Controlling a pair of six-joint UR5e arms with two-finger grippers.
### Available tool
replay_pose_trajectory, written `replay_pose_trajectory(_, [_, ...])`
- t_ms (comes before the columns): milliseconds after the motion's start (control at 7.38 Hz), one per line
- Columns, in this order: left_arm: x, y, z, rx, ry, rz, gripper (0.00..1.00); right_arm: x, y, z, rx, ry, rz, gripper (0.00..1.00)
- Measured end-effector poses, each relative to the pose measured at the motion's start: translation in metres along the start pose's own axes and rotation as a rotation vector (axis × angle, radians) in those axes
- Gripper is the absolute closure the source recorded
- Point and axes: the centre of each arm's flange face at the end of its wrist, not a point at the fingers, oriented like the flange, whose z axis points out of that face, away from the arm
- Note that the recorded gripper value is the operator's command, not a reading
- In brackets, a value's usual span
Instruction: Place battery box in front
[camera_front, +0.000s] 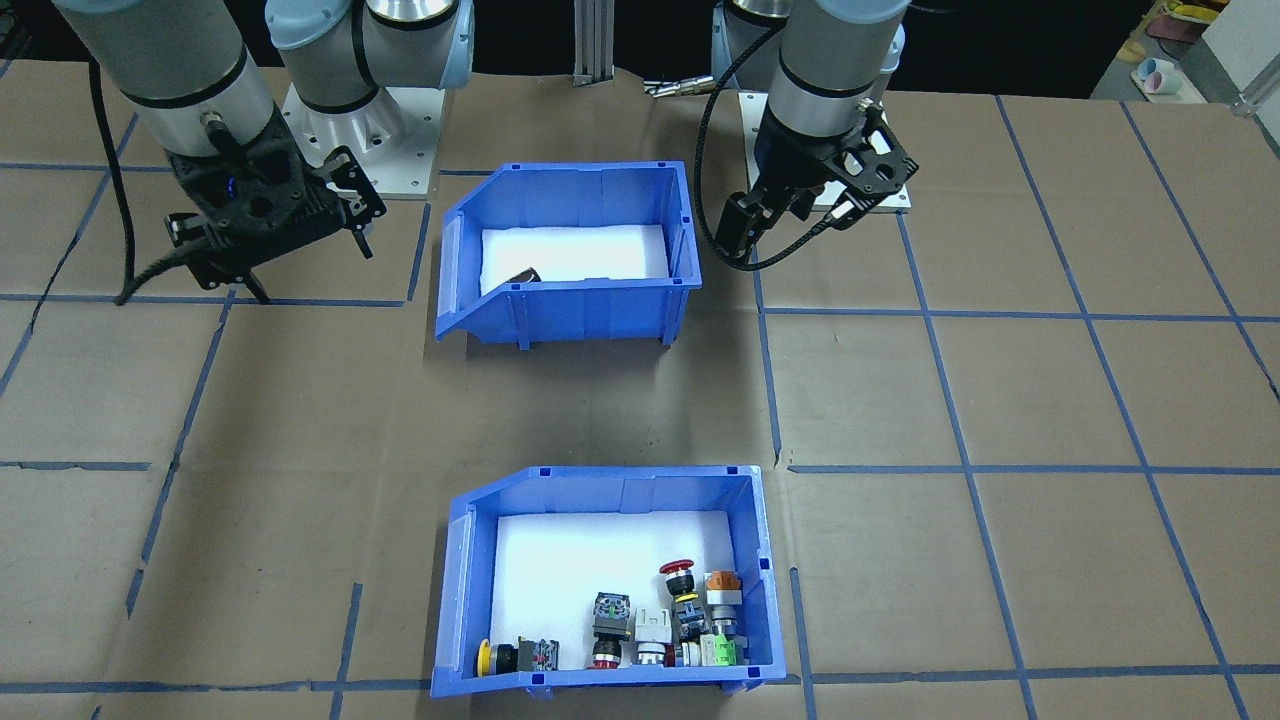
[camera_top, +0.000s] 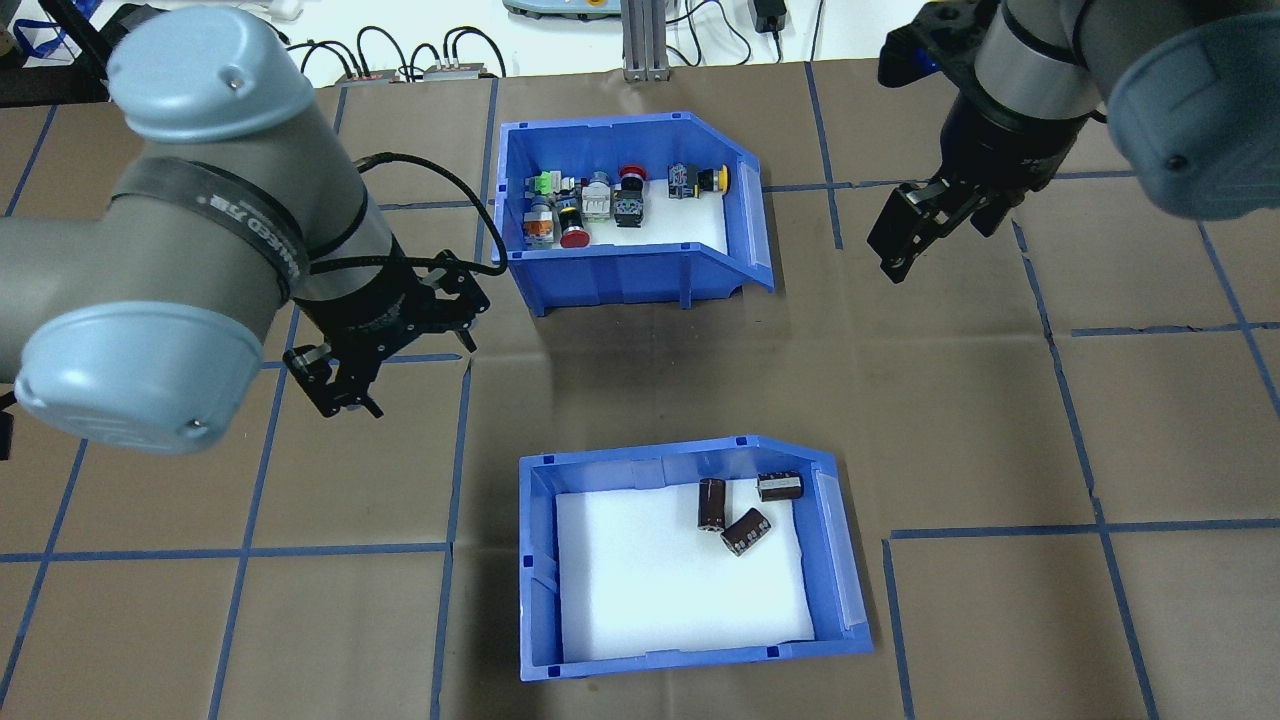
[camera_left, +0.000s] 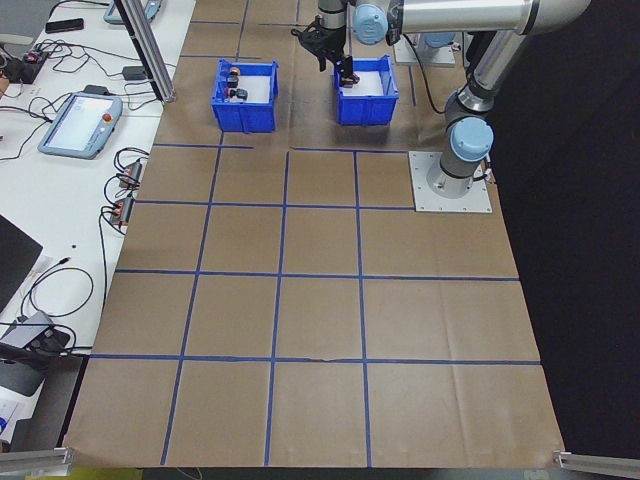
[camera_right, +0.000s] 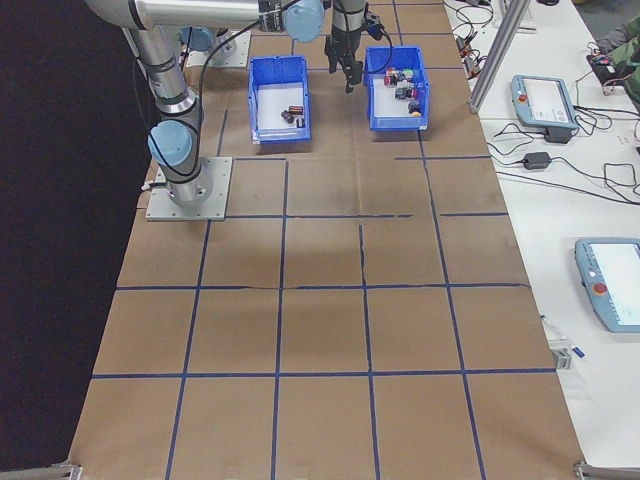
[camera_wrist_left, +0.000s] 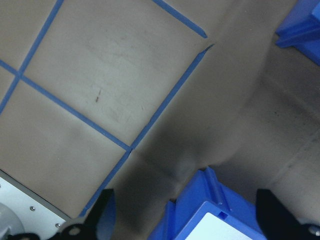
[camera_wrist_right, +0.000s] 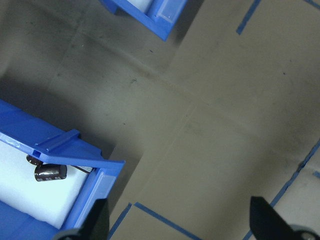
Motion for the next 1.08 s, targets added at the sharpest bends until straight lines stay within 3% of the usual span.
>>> replay_pose_trajectory(406, [0.003,0.092,0.037,-0.045,-0.015,-0.328,0.01,-0.043,-0.084,0.033,0.012,0.021,-0.346,0.00])
replay_pose_trajectory(677, [-0.007,0.147,0.052,-0.048,-0.015,-0.515,0.01,-0.096,-0.138,0.043,0.022,0.029,-0.592,0.00])
replay_pose_trajectory(1083, [-0.025,0.198,0.089,-0.060,0.043,-0.720,0.02,-0.155,-0.199,0.064,0.030,0.027,-0.813,0.00])
